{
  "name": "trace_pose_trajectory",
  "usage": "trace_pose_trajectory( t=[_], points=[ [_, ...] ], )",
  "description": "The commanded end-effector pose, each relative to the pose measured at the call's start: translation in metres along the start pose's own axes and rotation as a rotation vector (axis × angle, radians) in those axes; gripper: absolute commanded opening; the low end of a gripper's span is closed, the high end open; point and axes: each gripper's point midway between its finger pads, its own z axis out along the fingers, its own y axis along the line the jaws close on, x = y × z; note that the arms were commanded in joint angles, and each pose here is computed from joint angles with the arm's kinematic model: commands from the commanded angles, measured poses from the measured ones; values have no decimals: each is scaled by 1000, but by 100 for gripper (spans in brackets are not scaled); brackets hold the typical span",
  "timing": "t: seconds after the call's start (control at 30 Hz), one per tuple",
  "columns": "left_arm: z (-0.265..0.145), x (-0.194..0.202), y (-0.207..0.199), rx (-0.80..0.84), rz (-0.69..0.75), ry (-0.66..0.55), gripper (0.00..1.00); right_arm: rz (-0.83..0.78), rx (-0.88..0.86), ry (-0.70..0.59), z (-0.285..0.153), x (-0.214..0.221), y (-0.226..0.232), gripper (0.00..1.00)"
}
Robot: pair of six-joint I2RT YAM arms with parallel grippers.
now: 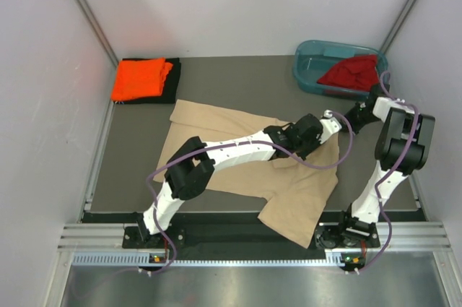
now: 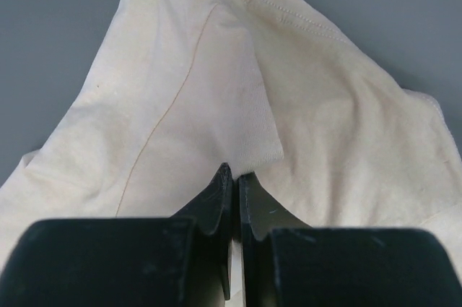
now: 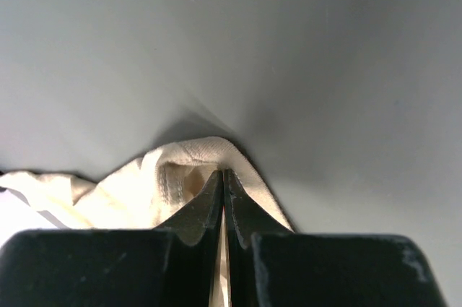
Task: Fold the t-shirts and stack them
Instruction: Fold the tshirt
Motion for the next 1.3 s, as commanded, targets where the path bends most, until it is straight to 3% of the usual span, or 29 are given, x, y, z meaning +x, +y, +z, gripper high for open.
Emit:
trace_pose_trajectory(
  t=[0.0,0.63,0.93,1.27],
  points=[
    [-9,-9,-1,7,8,-18,0,-38,-8,-34,-5,-7,-8,0],
    [-6,-12,3,-10,28,-23,0,-51,-176,-6,-18,3,24,0],
    [-5,-12,3,-5,43,-22,0,0,-224,-21,-4,-14,34,0],
    [-1,-5,-3,28,44,-1,0,119,-226,-56,14,-20,15,0]
  ],
)
